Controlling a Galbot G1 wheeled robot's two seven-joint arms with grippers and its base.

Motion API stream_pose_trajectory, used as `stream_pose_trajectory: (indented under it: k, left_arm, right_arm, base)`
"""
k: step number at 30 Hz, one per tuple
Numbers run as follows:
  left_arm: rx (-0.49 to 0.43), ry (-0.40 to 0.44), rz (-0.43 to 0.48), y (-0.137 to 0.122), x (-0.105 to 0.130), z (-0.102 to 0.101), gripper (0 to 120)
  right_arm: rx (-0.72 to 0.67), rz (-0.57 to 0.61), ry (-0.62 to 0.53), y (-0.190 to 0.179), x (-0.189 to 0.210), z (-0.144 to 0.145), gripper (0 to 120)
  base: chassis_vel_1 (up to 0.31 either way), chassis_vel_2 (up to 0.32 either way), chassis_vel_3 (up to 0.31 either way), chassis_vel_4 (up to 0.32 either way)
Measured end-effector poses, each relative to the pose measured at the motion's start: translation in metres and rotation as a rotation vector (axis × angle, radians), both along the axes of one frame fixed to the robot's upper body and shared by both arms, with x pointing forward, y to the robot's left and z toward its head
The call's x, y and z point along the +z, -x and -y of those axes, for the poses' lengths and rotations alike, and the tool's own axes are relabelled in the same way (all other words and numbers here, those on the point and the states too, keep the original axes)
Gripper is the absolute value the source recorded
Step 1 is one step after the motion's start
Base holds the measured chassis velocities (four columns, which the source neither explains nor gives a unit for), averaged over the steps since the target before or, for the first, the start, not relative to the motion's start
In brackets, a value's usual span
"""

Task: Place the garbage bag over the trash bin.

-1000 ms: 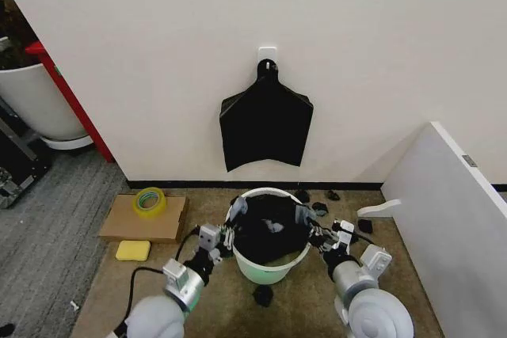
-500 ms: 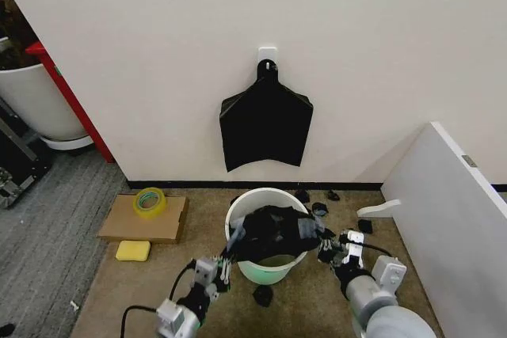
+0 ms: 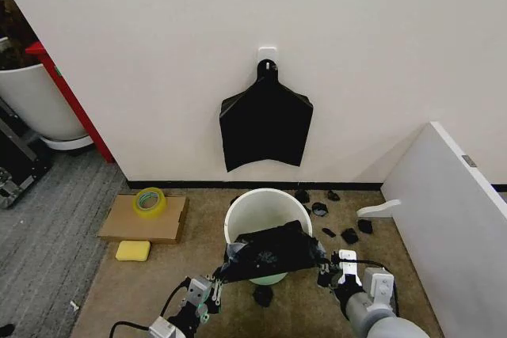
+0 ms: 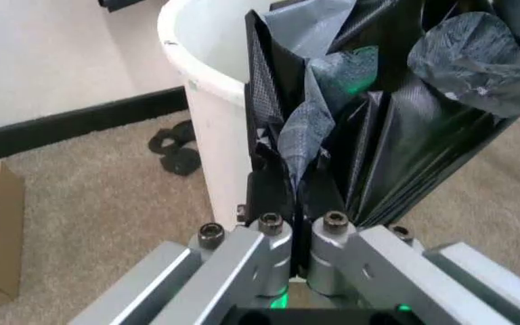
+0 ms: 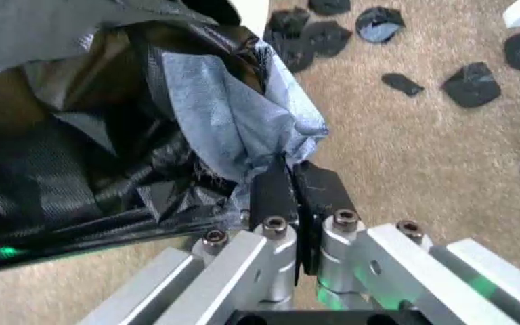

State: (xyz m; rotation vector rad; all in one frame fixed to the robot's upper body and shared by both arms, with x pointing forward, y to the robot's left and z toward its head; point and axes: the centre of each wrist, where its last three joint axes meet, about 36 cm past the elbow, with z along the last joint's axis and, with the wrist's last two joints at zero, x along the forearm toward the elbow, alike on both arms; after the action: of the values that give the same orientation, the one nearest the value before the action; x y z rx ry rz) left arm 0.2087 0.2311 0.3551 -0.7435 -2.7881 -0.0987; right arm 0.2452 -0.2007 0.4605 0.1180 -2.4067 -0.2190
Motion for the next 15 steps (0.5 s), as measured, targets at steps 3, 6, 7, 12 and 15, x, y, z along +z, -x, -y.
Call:
stream_pose_trajectory:
  k: [3,6,7,12,15]
  left_arm:
    - [-0.009,-0.011,-0.003,-0.001,0.0,-0.002,0]
    - [-0.013,-0.04,-0.005,-0.005,-0.004,-0.006,0]
    - [-0.014,-0.051,-0.006,-0.007,-0.006,-0.007,0]
    - [-0.023,-0.074,-0.013,-0.007,-0.012,-0.007,0]
    - [0.049,-0.043,-0.002,-0.016,-0.014,0.0,0]
  right_arm:
    - [0.005,-0.001,0.021,0.0,-0.002,0.0,0]
    - [0.006,-0.005,0.065,-0.006,-0.019,-0.001,0]
    - [0.004,-0.007,0.075,-0.009,-0.025,-0.002,0]
    - [-0.018,0.001,0.086,-0.013,-0.039,-0.008,0]
    - [-0.039,0.03,0.078,-0.012,-0.045,-0.017,0]
  base:
    - [0.0,0.0,0.0,0.0]
    - [0.0,0.0,0.0,0.0]
    - [0.0,0.0,0.0,0.0]
    - [0.0,0.0,0.0,0.0]
    - [0.0,0.0,0.0,0.0]
